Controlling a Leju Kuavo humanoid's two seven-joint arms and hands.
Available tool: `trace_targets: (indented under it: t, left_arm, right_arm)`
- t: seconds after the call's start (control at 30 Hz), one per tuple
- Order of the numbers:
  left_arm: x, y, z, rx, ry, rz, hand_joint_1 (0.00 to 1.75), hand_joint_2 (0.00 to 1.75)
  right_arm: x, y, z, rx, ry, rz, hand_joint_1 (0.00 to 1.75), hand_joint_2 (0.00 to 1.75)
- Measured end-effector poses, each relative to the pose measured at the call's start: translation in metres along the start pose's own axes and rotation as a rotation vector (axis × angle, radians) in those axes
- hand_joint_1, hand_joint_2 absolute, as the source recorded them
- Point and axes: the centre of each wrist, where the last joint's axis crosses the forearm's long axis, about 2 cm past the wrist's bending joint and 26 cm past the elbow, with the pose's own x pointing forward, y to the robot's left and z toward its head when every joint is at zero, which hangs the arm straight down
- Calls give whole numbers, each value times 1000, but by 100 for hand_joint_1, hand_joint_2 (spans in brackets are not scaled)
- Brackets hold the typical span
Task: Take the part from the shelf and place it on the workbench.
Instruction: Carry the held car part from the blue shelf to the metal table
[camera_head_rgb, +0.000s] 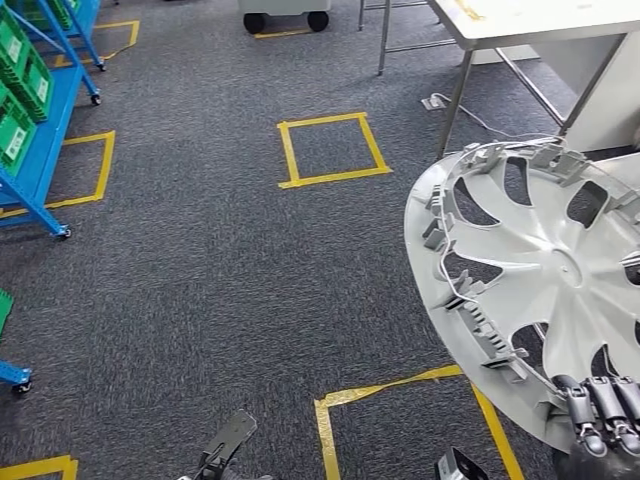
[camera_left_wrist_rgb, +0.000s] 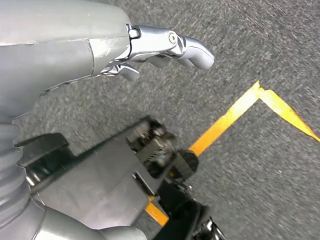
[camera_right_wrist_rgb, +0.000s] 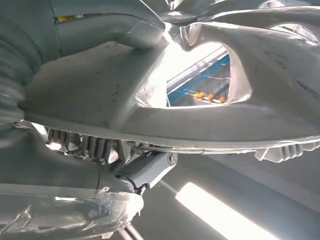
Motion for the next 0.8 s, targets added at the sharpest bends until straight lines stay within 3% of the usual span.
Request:
trace_targets:
  t: [0.33, 0.8]
  left_arm:
    - [10, -11, -2, -9, -8, -12, 0, 175]
    - [5, -10, 0, -15, -12, -30, 0, 175]
  right_arm:
    - [-3, -6, 2, 2, 5, 15, 175, 175]
    - [-6, -11, 1, -7, 8, 36, 175, 175]
